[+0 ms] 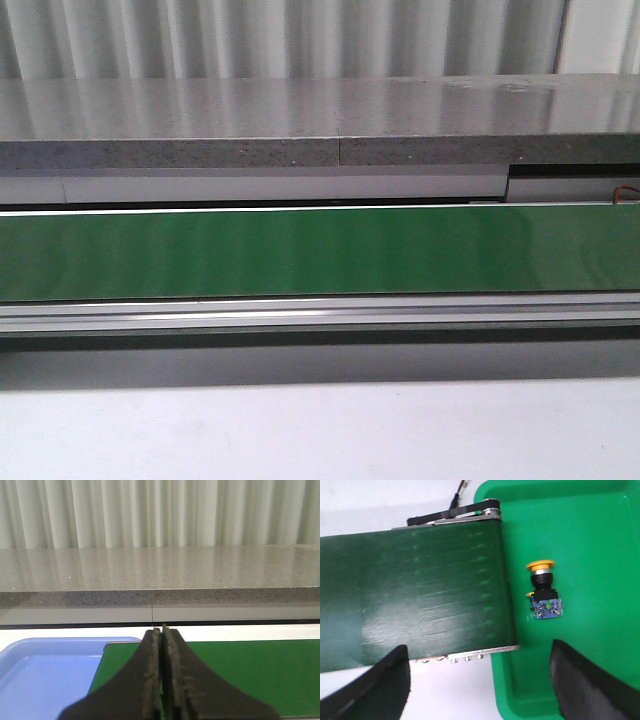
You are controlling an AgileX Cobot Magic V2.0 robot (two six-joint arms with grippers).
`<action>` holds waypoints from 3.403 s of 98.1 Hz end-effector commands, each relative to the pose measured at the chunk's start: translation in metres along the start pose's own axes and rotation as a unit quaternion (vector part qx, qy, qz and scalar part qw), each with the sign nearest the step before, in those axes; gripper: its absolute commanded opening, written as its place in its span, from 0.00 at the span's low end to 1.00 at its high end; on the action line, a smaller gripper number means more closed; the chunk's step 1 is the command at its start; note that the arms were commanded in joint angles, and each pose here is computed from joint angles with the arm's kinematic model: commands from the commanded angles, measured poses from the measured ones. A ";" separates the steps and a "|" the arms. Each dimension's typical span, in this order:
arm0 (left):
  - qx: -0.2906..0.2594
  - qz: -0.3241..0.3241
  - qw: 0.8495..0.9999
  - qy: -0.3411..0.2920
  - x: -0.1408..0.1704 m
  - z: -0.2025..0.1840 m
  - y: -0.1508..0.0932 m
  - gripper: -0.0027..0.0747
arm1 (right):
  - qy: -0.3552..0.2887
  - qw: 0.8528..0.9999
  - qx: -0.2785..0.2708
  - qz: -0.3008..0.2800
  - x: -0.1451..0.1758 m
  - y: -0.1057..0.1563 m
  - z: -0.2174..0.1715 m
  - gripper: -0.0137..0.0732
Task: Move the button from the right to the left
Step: 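Lower the right gripper and grasp the yellow-capped button by its base, then lift the button with the right gripper and carry it over the belt, then lower the button onto the green belt and open the right gripper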
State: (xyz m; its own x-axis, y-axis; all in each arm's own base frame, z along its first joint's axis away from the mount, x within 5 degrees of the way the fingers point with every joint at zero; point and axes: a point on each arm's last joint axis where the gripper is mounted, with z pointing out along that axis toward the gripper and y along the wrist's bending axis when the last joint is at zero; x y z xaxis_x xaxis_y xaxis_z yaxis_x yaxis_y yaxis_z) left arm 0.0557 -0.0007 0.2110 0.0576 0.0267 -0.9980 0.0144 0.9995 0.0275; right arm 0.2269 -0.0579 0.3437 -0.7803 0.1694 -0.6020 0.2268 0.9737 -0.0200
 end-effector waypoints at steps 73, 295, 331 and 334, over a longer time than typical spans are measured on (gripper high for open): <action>0.004 -0.010 0.999 -0.046 -0.001 -0.002 -0.001 0.01 | 0.052 0.998 0.036 0.027 -0.026 -0.085 0.128 0.82; 0.004 -0.012 0.999 -0.046 -0.001 -0.002 -0.001 0.01 | 0.077 0.996 -0.021 0.048 -0.036 0.004 0.098 0.43; 0.004 -0.013 0.999 -0.046 -0.001 -0.002 -0.001 0.01 | 0.068 0.993 -0.058 0.071 -0.036 0.021 0.112 0.43; 0.004 -0.013 0.999 -0.046 -0.001 -0.002 -0.001 0.01 | 0.071 0.993 -0.059 0.072 -0.036 0.021 0.113 0.43</action>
State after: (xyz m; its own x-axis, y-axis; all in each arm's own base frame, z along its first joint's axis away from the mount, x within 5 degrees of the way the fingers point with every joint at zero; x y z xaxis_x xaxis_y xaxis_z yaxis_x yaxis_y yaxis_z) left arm 0.0557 -0.0007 0.2110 0.0575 0.0221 -0.9981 0.0148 0.9996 0.0230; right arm 0.3225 -0.0614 0.2580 -0.8650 0.3044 -0.3989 0.2766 0.9525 0.1272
